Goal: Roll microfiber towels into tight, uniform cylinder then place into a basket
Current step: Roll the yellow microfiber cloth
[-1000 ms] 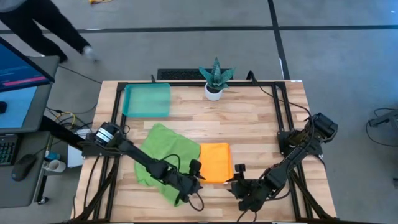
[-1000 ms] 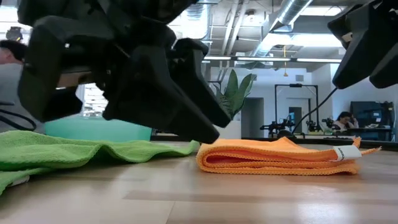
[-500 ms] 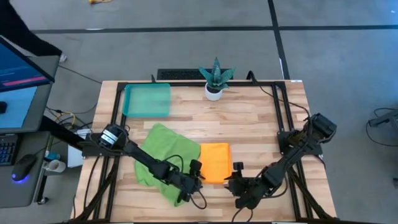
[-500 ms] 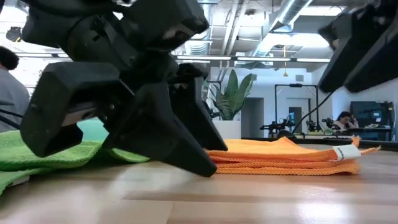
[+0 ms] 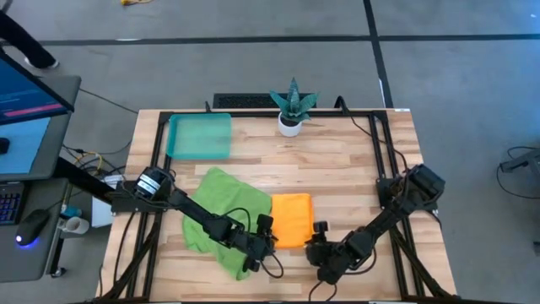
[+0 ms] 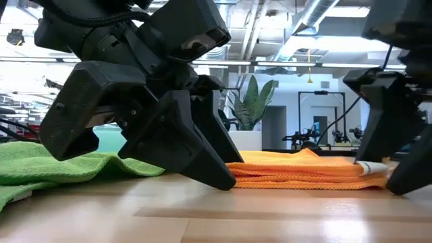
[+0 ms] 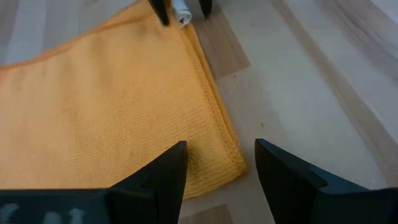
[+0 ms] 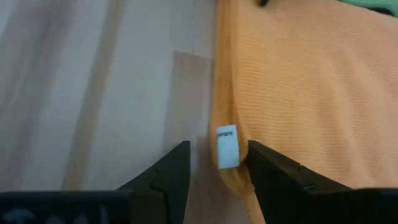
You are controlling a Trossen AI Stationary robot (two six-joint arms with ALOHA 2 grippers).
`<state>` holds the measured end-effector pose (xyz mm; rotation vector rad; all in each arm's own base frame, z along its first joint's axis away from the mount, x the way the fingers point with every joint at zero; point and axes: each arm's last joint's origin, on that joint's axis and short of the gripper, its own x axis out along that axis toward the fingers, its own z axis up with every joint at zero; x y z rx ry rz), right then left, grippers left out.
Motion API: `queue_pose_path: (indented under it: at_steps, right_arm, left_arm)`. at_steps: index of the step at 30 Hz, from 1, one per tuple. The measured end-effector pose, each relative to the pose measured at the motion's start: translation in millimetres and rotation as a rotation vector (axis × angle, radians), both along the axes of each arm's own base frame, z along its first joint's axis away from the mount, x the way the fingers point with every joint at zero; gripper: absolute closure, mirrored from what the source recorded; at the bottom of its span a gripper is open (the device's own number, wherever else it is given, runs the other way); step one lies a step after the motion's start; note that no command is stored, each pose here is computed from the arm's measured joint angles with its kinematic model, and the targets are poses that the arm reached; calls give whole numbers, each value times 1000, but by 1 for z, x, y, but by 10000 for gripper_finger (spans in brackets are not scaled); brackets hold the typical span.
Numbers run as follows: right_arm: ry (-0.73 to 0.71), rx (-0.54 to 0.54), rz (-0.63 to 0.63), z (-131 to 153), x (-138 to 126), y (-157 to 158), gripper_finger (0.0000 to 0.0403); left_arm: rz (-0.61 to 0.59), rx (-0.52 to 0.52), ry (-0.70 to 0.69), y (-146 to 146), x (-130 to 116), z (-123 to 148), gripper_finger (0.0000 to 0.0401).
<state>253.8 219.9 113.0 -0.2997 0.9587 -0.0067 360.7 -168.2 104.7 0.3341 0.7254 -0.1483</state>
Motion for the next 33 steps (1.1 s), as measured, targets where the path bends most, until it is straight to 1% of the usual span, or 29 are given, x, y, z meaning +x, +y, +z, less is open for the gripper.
queue_pose_path:
  at_steps: [5,10,14,19,21,24,26,28,31,33]
  right_arm:
    - [11,16,-55,0,8,-10,229]
    - [57,83,-113,0,12,-18,257]
    - [65,99,-114,0,13,-18,306]
    - [70,112,-116,0,12,-17,378]
    - [69,123,-120,0,10,-15,391]
    - [75,160,-116,2,9,-9,384]
    - [96,213,-99,5,9,-3,375]
    - [130,288,-83,10,11,4,373]
    - [186,399,-81,16,14,11,381]
    - [202,448,-88,20,16,15,387]
  left_arm:
    - [4,1,2,0,0,0,221]
    - [5,4,5,1,0,-1,227]
    - [4,3,9,1,-1,-1,262]
    - [-31,-40,22,0,0,-1,330]
    - [-30,-70,28,-1,0,-1,357]
    - [-4,-116,39,-1,1,1,391]
    - [-3,-164,44,-4,4,5,394]
    - [-11,-226,64,-8,7,10,389]
    - [-10,-335,117,-15,13,21,385]
    - [-2,-395,166,-19,16,29,384]
